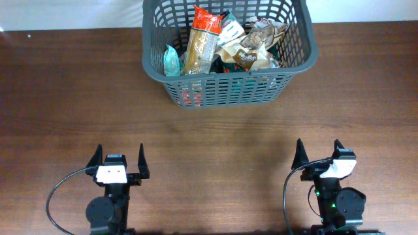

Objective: Pack container

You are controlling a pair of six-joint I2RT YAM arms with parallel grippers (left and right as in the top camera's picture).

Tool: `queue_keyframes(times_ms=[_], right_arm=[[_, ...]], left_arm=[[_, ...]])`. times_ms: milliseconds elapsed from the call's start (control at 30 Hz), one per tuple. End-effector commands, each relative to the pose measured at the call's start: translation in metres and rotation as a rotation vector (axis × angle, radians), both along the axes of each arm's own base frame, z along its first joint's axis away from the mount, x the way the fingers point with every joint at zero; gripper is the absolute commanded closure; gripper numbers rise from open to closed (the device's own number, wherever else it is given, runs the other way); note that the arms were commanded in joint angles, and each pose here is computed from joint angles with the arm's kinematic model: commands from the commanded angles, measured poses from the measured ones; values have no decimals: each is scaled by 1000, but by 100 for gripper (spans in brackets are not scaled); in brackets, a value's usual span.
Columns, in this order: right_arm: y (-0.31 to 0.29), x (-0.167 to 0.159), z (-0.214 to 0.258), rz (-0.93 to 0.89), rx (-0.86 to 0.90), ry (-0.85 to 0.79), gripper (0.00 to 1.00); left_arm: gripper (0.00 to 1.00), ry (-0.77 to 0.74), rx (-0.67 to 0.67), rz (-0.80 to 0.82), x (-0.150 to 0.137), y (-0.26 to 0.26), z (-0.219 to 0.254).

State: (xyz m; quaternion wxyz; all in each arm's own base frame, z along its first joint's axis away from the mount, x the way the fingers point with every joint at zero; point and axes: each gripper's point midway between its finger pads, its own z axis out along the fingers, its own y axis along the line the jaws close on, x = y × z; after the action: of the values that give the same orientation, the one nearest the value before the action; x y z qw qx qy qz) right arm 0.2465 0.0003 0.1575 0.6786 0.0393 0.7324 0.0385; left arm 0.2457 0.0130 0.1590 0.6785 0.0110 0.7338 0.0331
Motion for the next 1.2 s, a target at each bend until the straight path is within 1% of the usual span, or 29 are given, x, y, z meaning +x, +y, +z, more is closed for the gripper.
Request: queue_keyframes(times_ms=[0,1167], right_arm=[[4,-1,-1,30,-29,0,1],[6,0,-1,36,-21,-3,1]], left_arm=[[1,-2,17,5,0,1,-2],[1,-2,17,5,0,1,-2]])
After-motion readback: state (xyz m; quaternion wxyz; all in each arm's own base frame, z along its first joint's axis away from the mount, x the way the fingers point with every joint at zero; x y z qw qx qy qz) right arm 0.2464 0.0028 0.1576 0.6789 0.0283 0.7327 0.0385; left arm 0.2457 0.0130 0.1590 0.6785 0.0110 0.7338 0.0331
